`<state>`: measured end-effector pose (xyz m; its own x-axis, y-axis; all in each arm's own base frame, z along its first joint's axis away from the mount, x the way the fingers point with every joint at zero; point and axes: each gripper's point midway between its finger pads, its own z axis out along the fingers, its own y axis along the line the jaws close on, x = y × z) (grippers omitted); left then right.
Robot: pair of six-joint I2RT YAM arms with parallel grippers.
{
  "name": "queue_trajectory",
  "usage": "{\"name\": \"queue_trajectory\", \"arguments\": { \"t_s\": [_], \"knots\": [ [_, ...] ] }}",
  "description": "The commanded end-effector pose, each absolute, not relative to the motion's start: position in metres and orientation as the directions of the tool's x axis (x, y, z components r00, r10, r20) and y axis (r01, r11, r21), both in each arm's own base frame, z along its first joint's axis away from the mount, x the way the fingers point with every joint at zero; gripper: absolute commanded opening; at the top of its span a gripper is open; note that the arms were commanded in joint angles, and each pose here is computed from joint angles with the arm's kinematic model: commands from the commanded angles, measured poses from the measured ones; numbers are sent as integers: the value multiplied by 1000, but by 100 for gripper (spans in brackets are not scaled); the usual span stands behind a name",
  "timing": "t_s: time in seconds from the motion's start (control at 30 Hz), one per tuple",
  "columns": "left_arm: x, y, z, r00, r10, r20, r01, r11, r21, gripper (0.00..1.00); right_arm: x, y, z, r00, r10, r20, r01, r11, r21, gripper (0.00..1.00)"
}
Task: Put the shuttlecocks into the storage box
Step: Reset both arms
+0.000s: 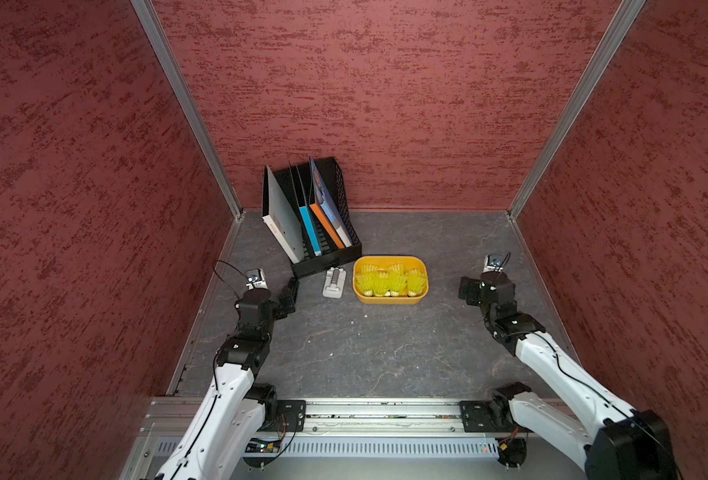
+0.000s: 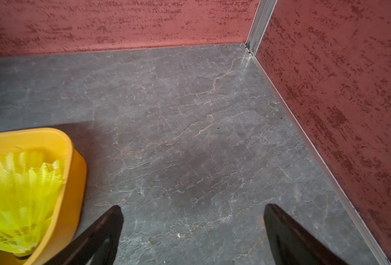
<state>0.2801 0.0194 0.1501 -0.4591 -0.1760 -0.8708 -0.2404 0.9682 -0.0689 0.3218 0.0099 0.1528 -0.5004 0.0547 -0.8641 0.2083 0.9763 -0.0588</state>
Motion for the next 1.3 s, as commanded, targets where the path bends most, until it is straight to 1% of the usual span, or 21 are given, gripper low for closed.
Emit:
{"name": "queue_trajectory", "arguments": {
  "t_s": [0.0, 0.1, 0.17, 0.33, 0.57, 0.63, 0.7, 0.83, 0.97, 1.03, 1.1, 1.13, 1.17, 1.2, 1.27],
  "knots": [
    [299, 17, 160, -361, -165, -918, -170, 979, -110, 100, 336, 3, 162, -418, 27, -908, 235, 969, -80, 99],
    [310, 21, 154, -309, -206, -928, -156, 974, -165, 100, 342, 1, 148, -421, 31, -906, 237, 968, -77, 99],
    [316, 25, 149, -315, -200, -928, -152, 976, -159, 100, 346, 1, 144, -399, 30, -917, 232, 970, -69, 99],
    [340, 21, 142, -290, -203, -935, -74, 979, -190, 100, 357, 4, 142, -327, 17, -945, 196, 979, -50, 99],
    [370, 24, 143, -215, -222, -951, -49, 975, -217, 100, 380, 11, 149, -224, 22, -974, 127, 992, -7, 99],
    [376, 25, 145, -204, -208, -957, -39, 978, -204, 100, 387, 15, 147, -235, -14, -972, 100, 994, -38, 99],
    [380, 28, 145, -192, -195, -962, -42, 981, -190, 100, 390, 15, 150, -214, -47, -976, 87, 994, -66, 99],
    [380, 28, 137, -179, -196, -964, -30, 981, -193, 100, 390, 12, 145, -187, -36, -982, 70, 996, -49, 99],
    [370, 25, 128, -119, -180, -977, -18, 984, -179, 100, 389, 12, 142, -155, -32, -987, 64, 997, -43, 99],
    [368, 25, 130, -75, -178, -981, -12, 984, -177, 100, 391, 10, 131, -172, -29, -985, 69, 997, -41, 99],
    [371, 30, 125, -119, -192, -974, -45, 981, -187, 100, 390, 8, 123, -182, -15, -983, 77, 997, -29, 99],
    [375, 28, 125, -127, -191, -973, -32, 982, -188, 100, 391, 10, 125, -154, -28, -988, 62, 997, -38, 99],
    [380, 26, 124, -140, -184, -973, -16, 983, -184, 100, 390, 11, 122, -172, -26, -985, 56, 998, -36, 99],
    [386, 23, 122, -182, -177, -967, -10, 984, -178, 100, 391, 11, 121, -194, -20, -981, 54, 998, -31, 99],
    [398, 15, 118, -233, -143, -962, 8, 989, -148, 100, 395, 10, 120, -197, -22, -980, 60, 998, -35, 99]
  ]
}}
